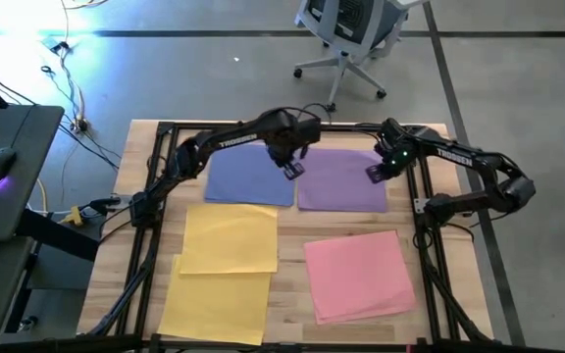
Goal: Organize paper
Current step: Adjust the violet paper and blue paper
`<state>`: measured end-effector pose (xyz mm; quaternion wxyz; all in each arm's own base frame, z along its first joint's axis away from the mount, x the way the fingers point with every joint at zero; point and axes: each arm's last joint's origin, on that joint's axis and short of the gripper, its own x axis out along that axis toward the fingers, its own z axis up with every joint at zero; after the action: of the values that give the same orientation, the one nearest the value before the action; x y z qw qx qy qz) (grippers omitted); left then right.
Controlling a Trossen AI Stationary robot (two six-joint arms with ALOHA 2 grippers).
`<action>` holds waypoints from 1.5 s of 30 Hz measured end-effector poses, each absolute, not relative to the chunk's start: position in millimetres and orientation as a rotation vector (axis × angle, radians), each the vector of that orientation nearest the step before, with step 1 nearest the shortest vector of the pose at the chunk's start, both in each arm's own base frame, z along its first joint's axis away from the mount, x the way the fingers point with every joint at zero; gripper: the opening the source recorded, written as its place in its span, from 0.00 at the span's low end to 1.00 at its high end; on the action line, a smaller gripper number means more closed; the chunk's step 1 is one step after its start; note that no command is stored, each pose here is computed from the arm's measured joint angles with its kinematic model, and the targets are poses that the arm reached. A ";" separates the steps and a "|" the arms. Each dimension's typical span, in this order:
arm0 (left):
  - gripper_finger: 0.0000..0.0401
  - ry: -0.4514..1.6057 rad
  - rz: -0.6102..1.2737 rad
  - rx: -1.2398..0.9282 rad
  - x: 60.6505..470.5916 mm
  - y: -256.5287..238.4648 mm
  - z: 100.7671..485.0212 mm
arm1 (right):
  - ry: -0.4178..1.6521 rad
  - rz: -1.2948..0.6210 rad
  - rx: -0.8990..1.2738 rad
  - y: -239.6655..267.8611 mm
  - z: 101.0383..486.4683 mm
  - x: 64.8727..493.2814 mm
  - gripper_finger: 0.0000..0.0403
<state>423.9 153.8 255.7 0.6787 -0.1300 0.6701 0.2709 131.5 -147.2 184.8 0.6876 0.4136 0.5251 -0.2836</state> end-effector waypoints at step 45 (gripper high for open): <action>0.00 1.491 0.816 -0.664 273.7 175.7 134.7 | 1.130 -0.726 0.816 -131.6 126.1 204.2 0.00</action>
<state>273.7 175.7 134.7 0.6118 -0.2878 0.6463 0.3536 204.2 -131.6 126.1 0.7067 0.3674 0.5088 -0.3266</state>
